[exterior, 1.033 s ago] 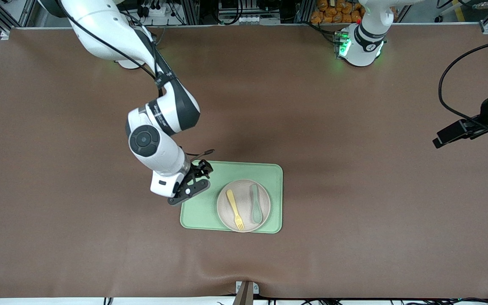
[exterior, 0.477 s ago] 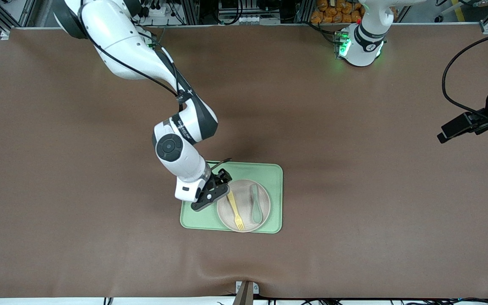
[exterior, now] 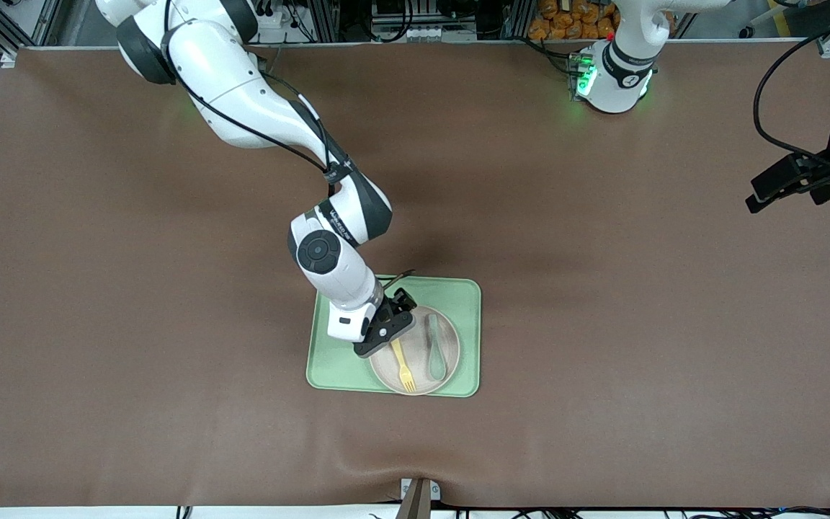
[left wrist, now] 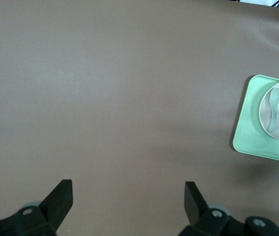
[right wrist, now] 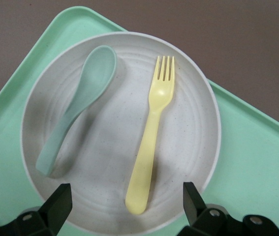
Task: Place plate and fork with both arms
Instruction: 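Lower the right gripper and close it on the yellow fork handle, then lift the yellow fork off the plate with the right gripper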
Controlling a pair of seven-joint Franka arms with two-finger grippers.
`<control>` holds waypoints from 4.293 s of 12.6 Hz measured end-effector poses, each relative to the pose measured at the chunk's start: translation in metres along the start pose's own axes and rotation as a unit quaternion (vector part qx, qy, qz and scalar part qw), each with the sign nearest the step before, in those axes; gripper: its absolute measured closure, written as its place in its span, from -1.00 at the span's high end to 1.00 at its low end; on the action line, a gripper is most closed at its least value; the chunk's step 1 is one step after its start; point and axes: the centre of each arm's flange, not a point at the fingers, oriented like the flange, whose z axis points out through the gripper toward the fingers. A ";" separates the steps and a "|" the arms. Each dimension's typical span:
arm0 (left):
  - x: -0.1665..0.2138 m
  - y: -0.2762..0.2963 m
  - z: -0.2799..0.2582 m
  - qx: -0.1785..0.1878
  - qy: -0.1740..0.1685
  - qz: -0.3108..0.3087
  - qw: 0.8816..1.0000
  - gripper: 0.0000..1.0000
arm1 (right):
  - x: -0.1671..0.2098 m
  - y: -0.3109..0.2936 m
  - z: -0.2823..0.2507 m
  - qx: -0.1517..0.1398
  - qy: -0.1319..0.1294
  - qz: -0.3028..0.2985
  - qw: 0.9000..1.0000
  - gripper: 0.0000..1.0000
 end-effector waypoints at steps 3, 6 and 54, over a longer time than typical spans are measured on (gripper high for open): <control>-0.001 0.000 0.002 0.001 -0.003 0.003 1.000 1.00 | 0.001 -0.003 0.002 0.000 0.009 -0.002 1.000 1.00; -0.002 -0.004 0.002 0.001 -0.006 0.003 1.000 1.00 | 0.003 -0.004 0.007 -0.002 0.030 -0.002 1.000 1.00; -0.006 -0.004 0.001 0.003 -0.016 0.010 1.000 1.00 | -0.005 -0.006 0.037 -0.026 0.085 -0.079 0.993 -0.67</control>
